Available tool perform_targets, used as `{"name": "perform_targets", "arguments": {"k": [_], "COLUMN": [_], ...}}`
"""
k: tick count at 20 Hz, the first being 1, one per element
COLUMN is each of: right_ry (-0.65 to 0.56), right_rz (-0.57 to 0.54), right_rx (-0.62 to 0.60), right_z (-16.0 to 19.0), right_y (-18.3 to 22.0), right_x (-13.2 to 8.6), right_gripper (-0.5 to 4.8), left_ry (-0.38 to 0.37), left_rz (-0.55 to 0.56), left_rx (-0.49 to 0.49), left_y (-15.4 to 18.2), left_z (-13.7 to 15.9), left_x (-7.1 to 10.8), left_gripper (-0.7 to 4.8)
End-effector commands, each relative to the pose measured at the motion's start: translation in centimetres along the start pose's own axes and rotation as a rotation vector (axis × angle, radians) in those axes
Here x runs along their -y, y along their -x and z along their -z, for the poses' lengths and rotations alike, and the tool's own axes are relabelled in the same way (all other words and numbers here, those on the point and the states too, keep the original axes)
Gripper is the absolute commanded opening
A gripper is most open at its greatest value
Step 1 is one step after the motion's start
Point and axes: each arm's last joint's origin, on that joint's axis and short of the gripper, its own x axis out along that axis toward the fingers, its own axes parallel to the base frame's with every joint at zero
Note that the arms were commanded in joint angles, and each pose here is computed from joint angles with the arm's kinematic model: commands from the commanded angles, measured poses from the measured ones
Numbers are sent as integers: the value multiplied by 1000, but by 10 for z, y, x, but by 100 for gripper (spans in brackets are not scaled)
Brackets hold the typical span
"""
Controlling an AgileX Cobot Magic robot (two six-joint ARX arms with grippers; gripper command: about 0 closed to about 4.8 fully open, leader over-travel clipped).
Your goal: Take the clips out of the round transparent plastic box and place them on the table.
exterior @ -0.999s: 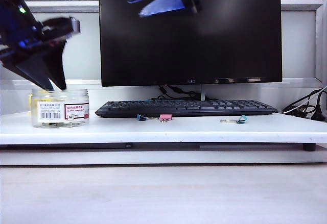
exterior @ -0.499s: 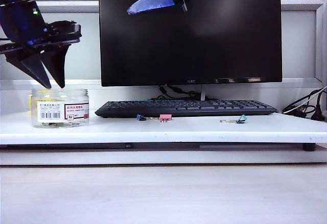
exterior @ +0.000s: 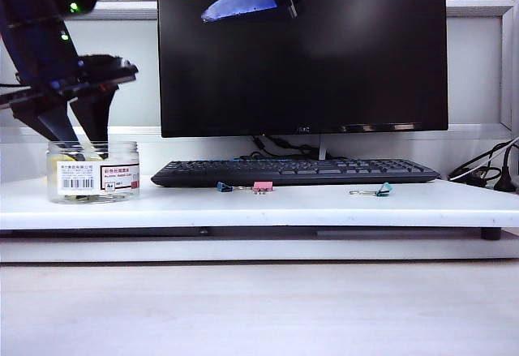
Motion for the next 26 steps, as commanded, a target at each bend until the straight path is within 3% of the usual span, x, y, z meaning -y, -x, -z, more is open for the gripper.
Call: {"name": "perform_targets", "arguments": {"k": [1, 4, 8, 14, 20, 24, 26], "right_ry": [21, 21, 24, 28, 29, 28, 28], "right_rz": [-1, -1, 0, 1, 0, -4, -4], "right_rx": [20, 19, 19, 24, 24, 25, 24], "right_z": [-4, -4, -4, -5, -5, -5, -5], "right_y": [2, 2, 2, 2, 2, 2, 2], "right_x": [-2, -2, -2, -2, -2, -2, -2], "right_gripper": [212, 212, 212, 212, 212, 212, 212], "left_ry": [5, 5, -7, 1, 104, 224, 250], "left_rz": [-1, -31, -66, -160, -163, -147, -148], "left_rx": [-9, -60, -39, -119, -89, -127, -118], "left_y": [-7, -17, -13, -5, -7, -24, -27], "left_z": [-7, -15, -24, -20, -23, -21, -22], "left_x": [-1, 0, 1, 0, 0, -1, -1], "left_gripper": [165, 165, 152, 152, 153, 154, 154]}}
